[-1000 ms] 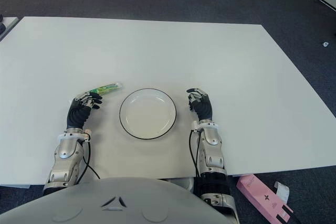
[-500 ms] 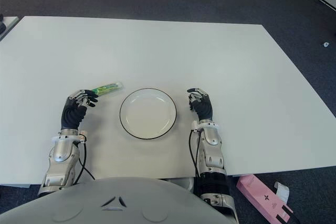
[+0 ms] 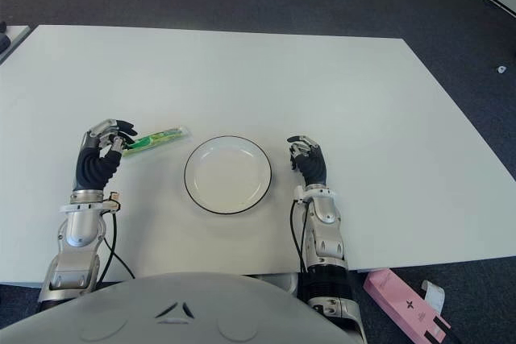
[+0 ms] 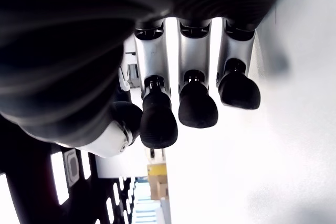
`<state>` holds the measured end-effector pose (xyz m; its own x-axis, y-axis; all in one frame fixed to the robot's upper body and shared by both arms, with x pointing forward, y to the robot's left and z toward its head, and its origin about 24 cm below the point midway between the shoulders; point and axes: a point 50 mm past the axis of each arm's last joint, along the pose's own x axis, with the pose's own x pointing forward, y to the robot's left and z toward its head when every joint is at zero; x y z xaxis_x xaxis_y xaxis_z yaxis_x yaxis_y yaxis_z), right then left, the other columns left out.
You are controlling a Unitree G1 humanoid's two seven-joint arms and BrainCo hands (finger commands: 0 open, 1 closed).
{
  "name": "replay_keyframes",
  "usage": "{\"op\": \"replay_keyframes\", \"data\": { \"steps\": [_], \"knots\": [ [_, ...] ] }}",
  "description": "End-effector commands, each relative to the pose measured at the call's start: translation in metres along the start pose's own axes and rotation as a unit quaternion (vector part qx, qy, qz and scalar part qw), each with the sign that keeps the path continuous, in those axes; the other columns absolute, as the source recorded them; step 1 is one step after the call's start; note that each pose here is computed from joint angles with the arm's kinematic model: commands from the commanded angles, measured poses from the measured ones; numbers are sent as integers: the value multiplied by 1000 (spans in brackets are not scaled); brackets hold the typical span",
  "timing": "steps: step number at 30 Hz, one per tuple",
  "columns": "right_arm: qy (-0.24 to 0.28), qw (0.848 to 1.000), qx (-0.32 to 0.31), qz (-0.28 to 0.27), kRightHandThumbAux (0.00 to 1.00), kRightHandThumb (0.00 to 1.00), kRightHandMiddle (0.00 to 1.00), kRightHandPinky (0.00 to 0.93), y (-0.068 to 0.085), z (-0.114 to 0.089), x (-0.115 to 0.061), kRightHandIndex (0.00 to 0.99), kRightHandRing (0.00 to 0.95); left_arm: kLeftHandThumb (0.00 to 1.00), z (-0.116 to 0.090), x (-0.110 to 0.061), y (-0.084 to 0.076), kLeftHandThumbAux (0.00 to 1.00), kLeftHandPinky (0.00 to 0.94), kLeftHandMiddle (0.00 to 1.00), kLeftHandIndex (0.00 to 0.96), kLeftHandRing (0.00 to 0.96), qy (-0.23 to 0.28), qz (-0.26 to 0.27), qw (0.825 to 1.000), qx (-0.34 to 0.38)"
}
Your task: Put the toothpaste on the table into the plate.
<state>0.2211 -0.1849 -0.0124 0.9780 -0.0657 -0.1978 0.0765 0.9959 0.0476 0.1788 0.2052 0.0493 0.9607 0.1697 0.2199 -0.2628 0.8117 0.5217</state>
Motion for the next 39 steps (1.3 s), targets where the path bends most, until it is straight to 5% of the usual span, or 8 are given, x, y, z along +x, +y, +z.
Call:
{"op": "replay_keyframes", "data": {
  "steps": [1,9,13,16,20,26,39],
  "knots": [
    [35,999,0,-4,728,701,803,795,2,-14,-4,436,798,835,4,7,5,682,510,489,391,532,-21,18,996,87],
    [36,999,5,-3,728,700,800,794,2,-14,-5,436,797,835,5,21,10,680,493,480,402,513,-52,18,976,209],
    [36,999,7,-4,728,700,798,792,1,-15,-5,436,795,723,4,32,13,703,432,394,415,433,-53,-12,957,286],
    [35,999,8,-5,728,701,799,796,2,-15,-5,436,795,522,0,36,14,562,338,301,245,322,-31,-50,936,347],
    [35,999,7,-6,728,701,799,792,2,-15,-6,436,794,450,-7,42,12,361,147,134,67,132,6,-100,910,403],
    [33,999,6,-5,728,701,798,787,2,-14,-7,436,793,447,-25,49,6,214,15,18,7,14,18,-128,888,440],
    [40,999,6,-14,728,701,794,797,-1,-14,-10,436,793,468,-30,57,5,128,0,0,0,0,1,-209,837,505]
  ]
}}
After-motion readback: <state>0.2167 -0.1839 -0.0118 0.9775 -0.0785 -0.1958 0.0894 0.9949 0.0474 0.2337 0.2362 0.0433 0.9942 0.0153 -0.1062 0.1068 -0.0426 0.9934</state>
